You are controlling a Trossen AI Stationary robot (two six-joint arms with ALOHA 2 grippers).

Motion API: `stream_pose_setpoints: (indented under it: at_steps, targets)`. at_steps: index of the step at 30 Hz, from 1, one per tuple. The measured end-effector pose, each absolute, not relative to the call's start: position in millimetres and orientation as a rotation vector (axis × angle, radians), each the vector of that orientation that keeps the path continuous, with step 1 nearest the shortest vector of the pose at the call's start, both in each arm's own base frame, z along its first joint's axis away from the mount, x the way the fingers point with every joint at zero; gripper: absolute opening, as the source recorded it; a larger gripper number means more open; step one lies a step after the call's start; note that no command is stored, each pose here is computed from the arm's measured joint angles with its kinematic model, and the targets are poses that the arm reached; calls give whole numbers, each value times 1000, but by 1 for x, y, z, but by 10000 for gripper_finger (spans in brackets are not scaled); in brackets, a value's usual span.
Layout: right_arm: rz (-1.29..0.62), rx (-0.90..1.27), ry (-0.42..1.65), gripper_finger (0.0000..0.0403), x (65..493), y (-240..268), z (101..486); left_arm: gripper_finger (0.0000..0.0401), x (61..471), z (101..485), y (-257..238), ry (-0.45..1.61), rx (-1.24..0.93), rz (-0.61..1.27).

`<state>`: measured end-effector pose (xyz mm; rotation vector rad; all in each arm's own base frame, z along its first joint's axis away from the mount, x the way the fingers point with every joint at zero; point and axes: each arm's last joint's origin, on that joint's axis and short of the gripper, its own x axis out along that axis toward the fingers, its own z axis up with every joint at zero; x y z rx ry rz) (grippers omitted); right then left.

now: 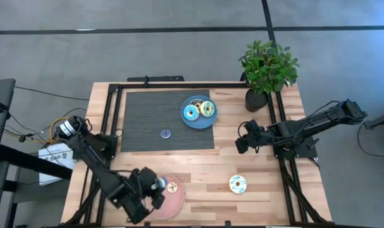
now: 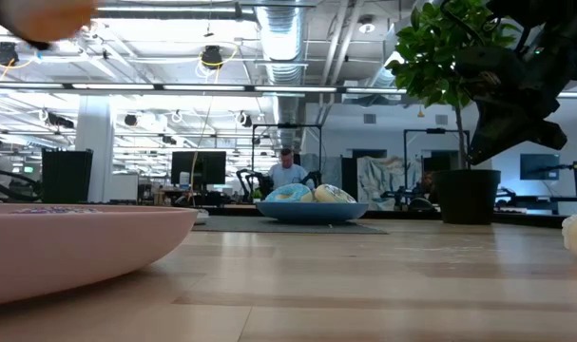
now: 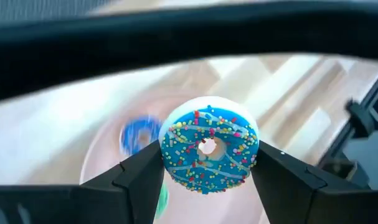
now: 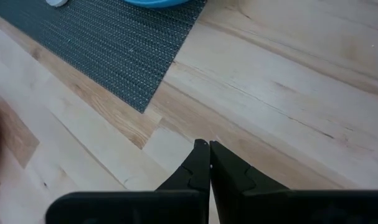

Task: Pick & Place donuts
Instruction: Put the small blue donut on the pink plate

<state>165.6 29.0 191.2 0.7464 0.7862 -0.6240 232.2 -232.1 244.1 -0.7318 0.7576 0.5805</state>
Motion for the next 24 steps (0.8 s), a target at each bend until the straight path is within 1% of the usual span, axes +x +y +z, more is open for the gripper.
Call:
stream_pose_setpoints:
  at_steps: [4, 9, 13, 16, 18, 24]
  targets:
    - [-617, 732, 790, 1, 166, 29, 191, 219, 252, 246, -220, 723, -691, 553]
    - [-602, 712, 792, 1, 166, 29, 191, 219, 277, 247, -204, 843, -655, 423]
    - [-576, 669, 800, 1, 166, 30, 192, 219, 290, 239, -202, 898, -632, 352]
    - [-566, 651, 806, 1, 166, 30, 192, 219, 295, 228, -206, 921, -619, 350]
    - [-565, 652, 802, 1, 167, 30, 192, 219, 295, 216, -209, 990, -621, 358]
    - [-548, 614, 814, 1, 167, 30, 192, 219, 294, 188, -220, 1194, -765, 410]
